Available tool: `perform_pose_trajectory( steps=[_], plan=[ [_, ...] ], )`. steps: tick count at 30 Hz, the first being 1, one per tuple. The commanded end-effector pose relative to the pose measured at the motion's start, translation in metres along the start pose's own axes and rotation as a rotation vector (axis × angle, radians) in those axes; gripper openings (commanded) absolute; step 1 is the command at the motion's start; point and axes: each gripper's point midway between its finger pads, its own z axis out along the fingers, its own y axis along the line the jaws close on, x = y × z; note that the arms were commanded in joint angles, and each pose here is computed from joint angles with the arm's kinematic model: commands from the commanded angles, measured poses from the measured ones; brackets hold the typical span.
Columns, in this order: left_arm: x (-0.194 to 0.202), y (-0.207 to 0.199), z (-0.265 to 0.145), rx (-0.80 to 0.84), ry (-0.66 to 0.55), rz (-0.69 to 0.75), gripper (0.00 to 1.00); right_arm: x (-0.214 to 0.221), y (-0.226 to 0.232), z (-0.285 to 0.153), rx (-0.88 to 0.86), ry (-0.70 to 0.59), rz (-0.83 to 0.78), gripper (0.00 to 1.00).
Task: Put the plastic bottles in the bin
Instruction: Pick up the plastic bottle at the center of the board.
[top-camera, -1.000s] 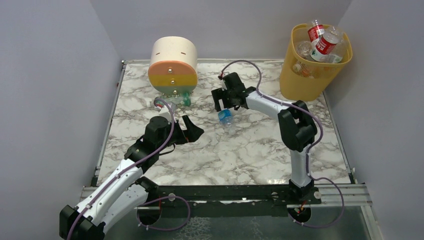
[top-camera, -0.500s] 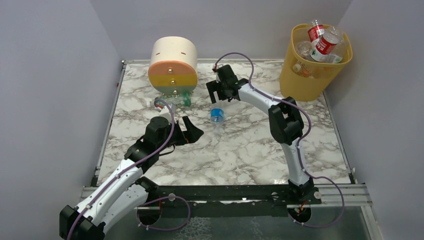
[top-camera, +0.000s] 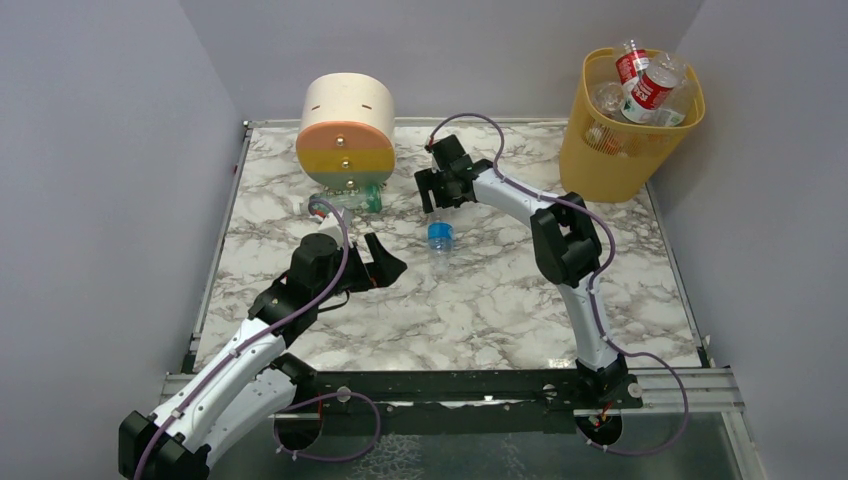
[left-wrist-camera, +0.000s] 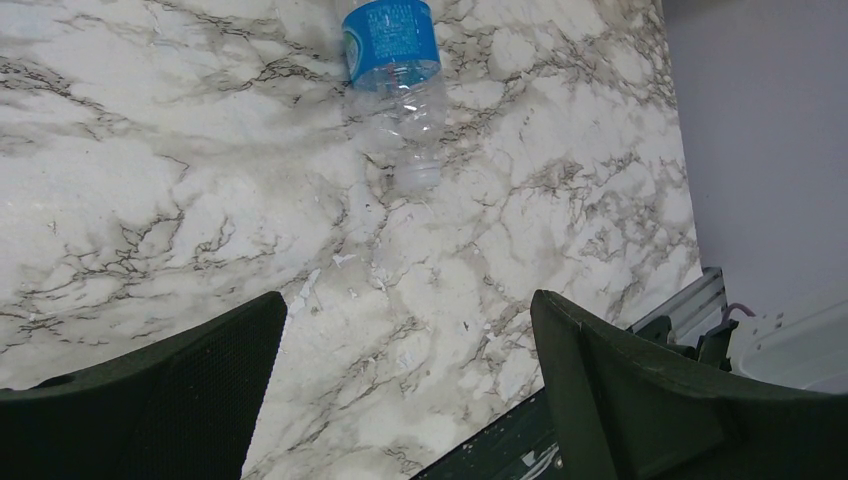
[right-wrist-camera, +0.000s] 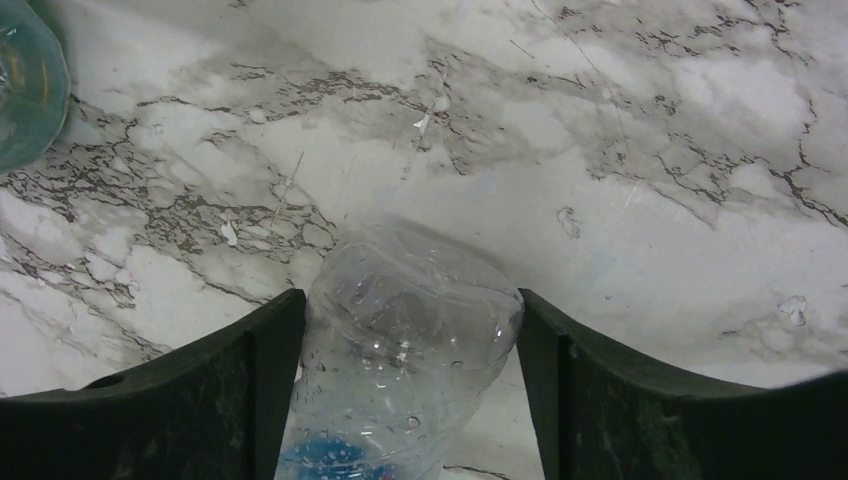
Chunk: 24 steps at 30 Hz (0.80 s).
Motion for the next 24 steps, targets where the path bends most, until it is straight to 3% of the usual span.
perform_pose_trajectory(
  steps=[1,5,11,18,24],
  plan=[
    [-0.012,-0.006,-0.004,0.016,-0.042,0.016,0.99,0.007,0.012,-0.003,-0.052,0.024,0.028,0.72],
    [-0.013,-0.007,-0.006,0.015,-0.044,0.027,0.99,0.0,0.016,-0.013,-0.071,0.008,0.036,0.53],
    [-0.015,-0.008,-0.005,0.013,-0.044,0.041,0.99,-0.046,0.015,-0.064,-0.066,-0.107,0.044,0.52],
    [-0.019,-0.012,-0.004,0.023,-0.038,0.053,0.99,-0.128,-0.033,-0.164,-0.018,-0.361,0.128,0.51],
    [-0.017,-0.012,0.001,0.028,-0.028,0.048,0.99,-0.195,-0.095,-0.295,0.098,-0.718,0.204,0.51]
  ],
)
